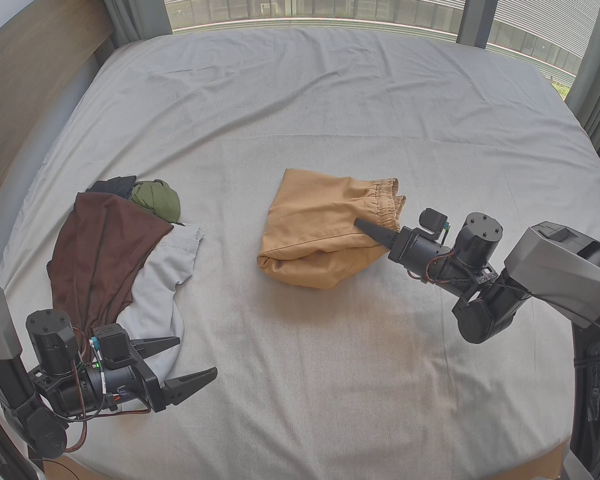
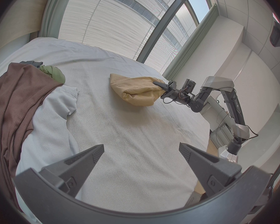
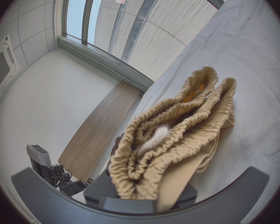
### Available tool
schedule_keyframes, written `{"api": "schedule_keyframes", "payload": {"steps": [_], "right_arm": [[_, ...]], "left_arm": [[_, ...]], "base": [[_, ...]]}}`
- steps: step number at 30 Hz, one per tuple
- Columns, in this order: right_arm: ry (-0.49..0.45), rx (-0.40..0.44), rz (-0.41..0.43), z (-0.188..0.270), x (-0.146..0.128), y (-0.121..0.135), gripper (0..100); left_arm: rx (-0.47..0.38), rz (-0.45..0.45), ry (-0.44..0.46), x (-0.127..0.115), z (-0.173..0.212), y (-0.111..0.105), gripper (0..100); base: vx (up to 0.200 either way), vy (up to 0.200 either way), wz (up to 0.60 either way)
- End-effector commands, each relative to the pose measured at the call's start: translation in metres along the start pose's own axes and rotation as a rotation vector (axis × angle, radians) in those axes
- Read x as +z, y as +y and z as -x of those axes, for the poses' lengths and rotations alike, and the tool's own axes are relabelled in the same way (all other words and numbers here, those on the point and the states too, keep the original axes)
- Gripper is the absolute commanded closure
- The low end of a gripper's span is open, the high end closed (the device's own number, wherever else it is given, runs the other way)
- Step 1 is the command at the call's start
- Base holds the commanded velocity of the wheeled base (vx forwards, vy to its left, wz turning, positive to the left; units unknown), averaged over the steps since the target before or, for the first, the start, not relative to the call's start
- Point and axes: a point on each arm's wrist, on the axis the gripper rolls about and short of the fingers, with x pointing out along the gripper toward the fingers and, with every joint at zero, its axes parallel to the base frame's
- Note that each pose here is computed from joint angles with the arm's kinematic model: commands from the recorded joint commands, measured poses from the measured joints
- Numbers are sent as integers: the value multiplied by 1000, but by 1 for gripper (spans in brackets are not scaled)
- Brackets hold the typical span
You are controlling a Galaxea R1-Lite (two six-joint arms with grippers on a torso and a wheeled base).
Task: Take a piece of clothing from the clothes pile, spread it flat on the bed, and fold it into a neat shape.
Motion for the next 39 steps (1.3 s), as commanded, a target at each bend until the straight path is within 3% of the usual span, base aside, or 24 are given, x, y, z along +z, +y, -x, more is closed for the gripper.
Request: {"api": "schedule_keyframes", "payload": {"steps": [1,10,21,22,26,39], "right_arm": [[20,-23,-16,7,-10,-5,100],[49,-52,-17,11,-34,-22,100],[52,-52,-7,11,-35,-22,100],[49,-55,0,12,-34,-23,0],[64,-70,9,18,-36,-22,0],[273,-151,13,69,-77,9,0]], "left_arm": [[1,9,13,-3,3,-1,0],[1,8,11,-3,3,-2,0],[1,7,10,-2,3,-2,0],[1,7,10,-2,3,-2,0],[1,5,7,-2,3,-2,0],[-4,0,2,-1,4,-3,0]], "base": [[0,0,0],[0,0,0],[0,0,0],[0,0,0],[0,0,0],[0,0,0]]}}
